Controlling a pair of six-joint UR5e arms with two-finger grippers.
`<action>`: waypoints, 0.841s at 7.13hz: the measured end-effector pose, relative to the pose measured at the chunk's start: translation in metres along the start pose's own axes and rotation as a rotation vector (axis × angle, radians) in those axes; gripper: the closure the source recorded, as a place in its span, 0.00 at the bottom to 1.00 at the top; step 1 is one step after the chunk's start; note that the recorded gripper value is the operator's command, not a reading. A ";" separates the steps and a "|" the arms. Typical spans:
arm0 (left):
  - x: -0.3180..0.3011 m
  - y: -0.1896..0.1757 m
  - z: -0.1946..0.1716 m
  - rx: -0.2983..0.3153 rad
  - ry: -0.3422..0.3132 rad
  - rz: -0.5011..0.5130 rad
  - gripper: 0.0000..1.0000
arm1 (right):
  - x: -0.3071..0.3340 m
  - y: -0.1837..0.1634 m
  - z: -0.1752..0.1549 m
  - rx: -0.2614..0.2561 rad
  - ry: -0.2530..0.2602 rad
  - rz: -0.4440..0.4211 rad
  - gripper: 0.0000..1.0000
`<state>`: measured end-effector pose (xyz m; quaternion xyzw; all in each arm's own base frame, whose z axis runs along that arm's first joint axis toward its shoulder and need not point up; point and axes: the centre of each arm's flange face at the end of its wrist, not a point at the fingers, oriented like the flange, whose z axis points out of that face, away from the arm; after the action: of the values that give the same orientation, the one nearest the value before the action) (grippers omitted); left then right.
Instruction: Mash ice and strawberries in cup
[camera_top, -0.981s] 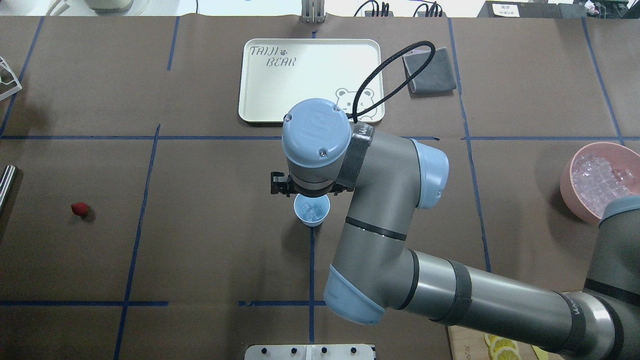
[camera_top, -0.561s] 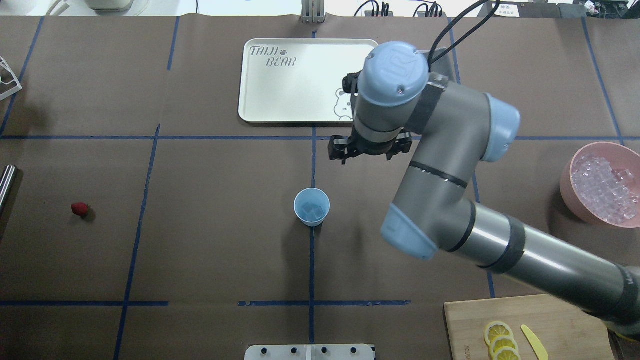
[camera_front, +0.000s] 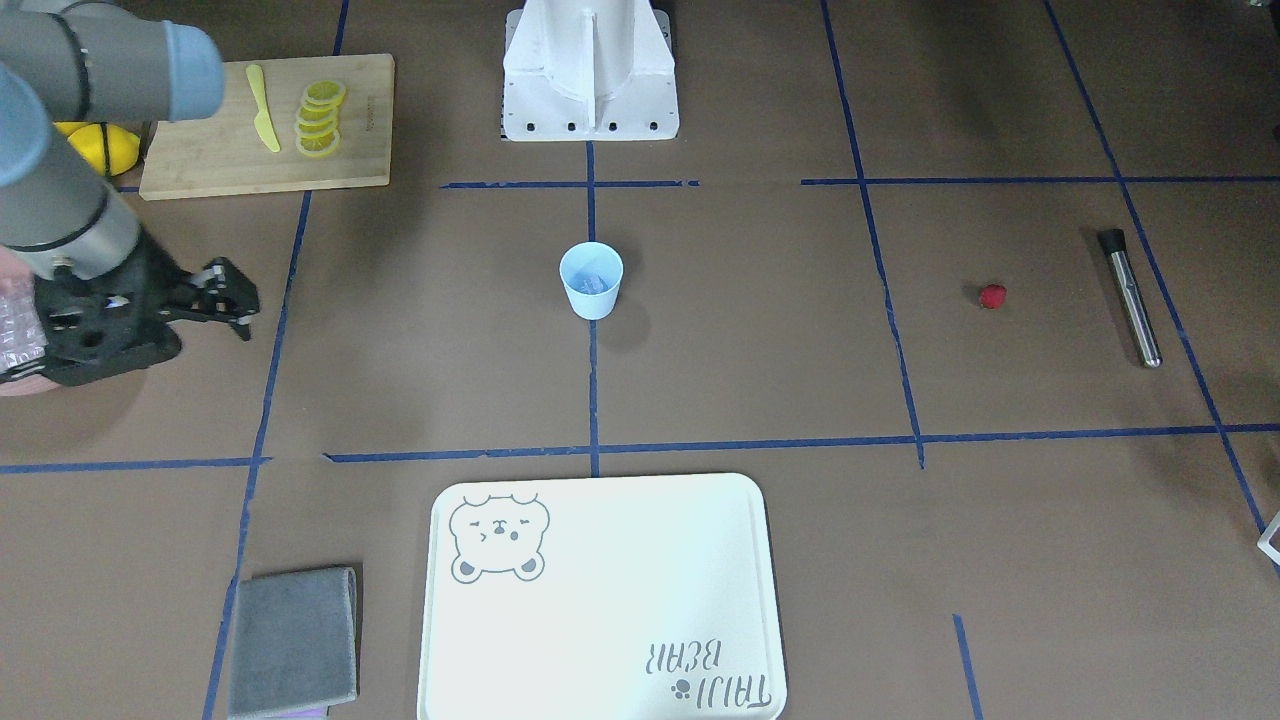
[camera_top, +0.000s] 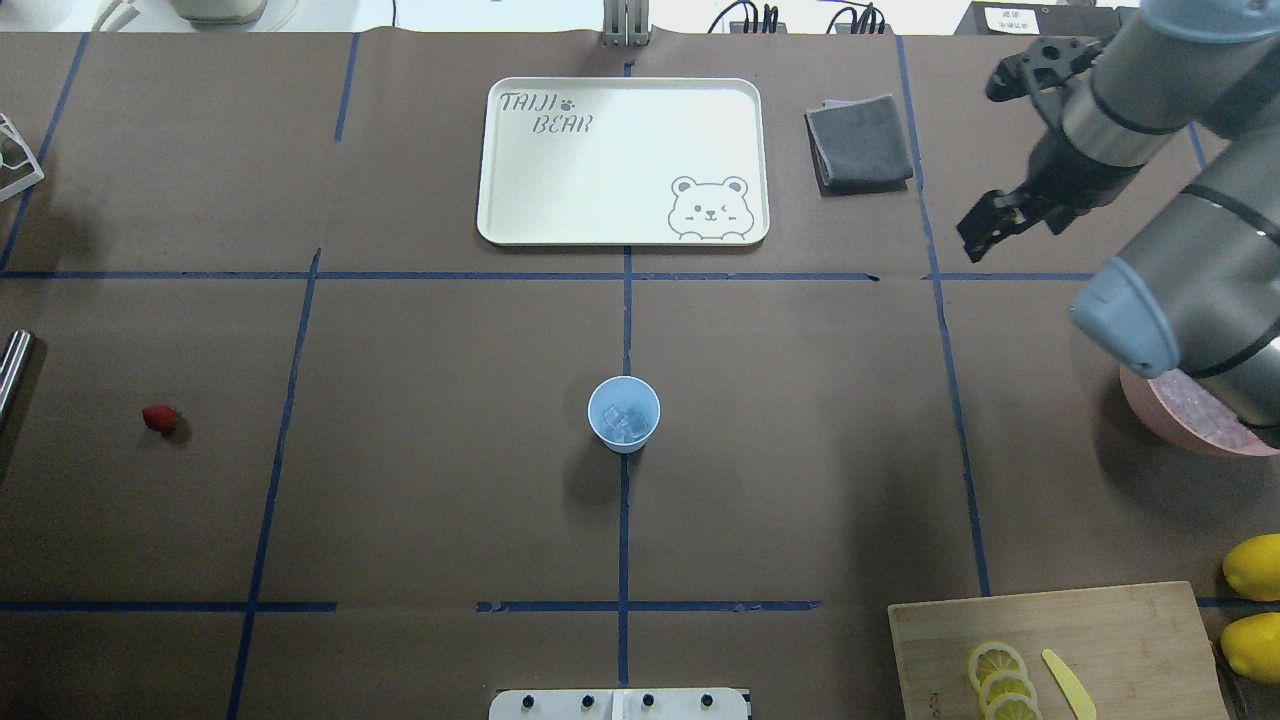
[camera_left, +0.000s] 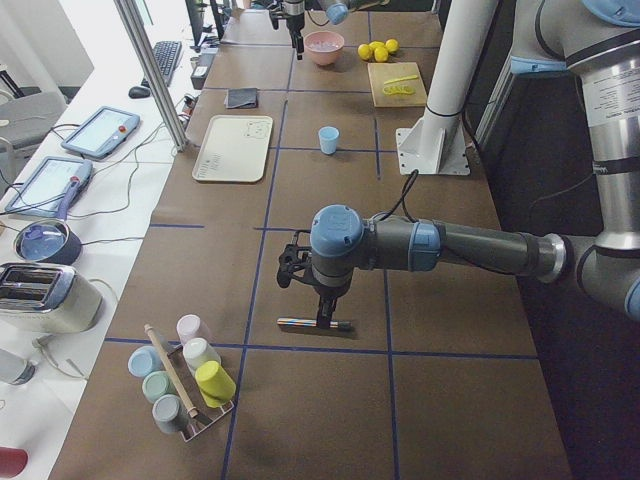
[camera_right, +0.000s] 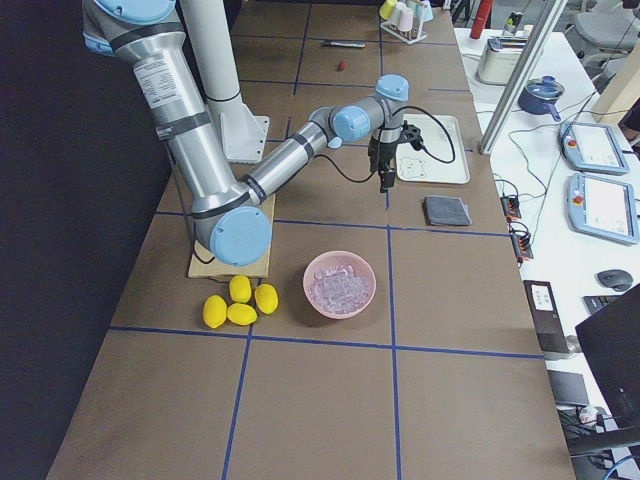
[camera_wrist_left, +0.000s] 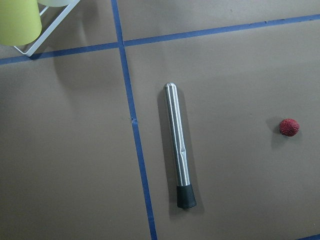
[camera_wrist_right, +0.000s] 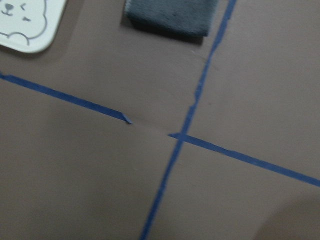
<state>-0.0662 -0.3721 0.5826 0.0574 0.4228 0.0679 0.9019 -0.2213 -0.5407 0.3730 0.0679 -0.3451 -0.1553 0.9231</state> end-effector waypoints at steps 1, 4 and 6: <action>0.000 0.001 0.000 -0.001 0.000 -0.001 0.00 | 0.063 0.031 -0.007 -0.006 0.018 -0.037 0.00; -0.001 0.001 0.001 -0.002 -0.004 -0.002 0.00 | 0.212 0.136 -0.024 -0.035 0.064 -0.076 0.00; -0.001 0.000 0.000 0.000 -0.005 -0.001 0.00 | 0.284 0.211 -0.025 -0.048 0.039 0.045 0.00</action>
<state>-0.0669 -0.3719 0.5831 0.0571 0.4204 0.0673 0.9030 0.0485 -0.4359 0.5777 0.0410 -0.3247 -0.1412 0.9343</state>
